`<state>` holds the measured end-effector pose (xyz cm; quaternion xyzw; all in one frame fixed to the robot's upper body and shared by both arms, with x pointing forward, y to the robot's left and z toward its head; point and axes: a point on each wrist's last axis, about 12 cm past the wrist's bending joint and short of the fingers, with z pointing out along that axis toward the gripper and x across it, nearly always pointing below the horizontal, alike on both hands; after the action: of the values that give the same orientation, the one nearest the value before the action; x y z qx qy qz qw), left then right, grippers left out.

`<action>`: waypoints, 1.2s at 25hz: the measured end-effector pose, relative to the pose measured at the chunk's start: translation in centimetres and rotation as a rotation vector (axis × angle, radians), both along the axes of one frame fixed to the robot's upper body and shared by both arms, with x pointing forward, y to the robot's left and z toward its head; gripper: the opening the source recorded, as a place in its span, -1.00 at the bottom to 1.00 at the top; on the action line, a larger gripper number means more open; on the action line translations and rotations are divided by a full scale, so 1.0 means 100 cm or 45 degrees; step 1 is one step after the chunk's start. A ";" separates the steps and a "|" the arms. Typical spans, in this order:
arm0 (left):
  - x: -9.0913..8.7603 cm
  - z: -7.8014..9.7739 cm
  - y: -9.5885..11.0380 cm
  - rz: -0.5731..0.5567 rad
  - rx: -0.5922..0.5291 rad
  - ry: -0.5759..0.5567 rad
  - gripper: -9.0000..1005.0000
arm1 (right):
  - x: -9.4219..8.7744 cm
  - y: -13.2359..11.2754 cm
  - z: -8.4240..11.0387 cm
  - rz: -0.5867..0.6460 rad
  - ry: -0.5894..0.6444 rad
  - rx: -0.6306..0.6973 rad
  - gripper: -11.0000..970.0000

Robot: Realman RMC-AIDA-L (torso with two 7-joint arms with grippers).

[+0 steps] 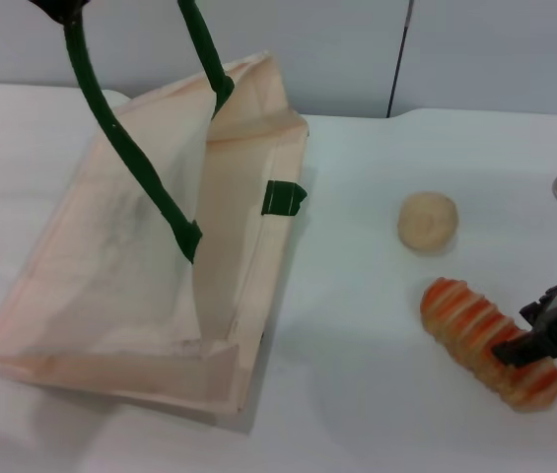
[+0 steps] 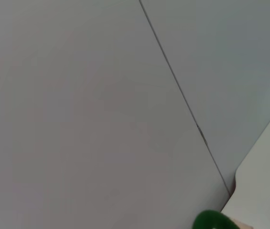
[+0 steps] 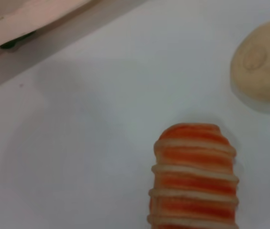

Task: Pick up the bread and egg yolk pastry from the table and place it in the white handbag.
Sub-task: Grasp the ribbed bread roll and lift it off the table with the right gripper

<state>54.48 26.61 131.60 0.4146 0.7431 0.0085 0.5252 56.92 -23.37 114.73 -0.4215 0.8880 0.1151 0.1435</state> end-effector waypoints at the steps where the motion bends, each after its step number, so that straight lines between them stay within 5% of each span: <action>1: 0.000 0.000 0.000 0.002 0.001 0.001 -0.74 | 0.000 0.000 0.000 0.002 0.003 0.000 0.43; 30: 0.001 -0.001 0.001 0.014 -0.002 -0.003 -0.74 | 0.003 0.003 -0.012 -0.005 0.099 -0.043 0.64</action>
<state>54.59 26.68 131.54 0.4103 0.7447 0.0113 0.5263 57.23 -23.11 113.58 -0.4173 0.8956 0.1161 0.1020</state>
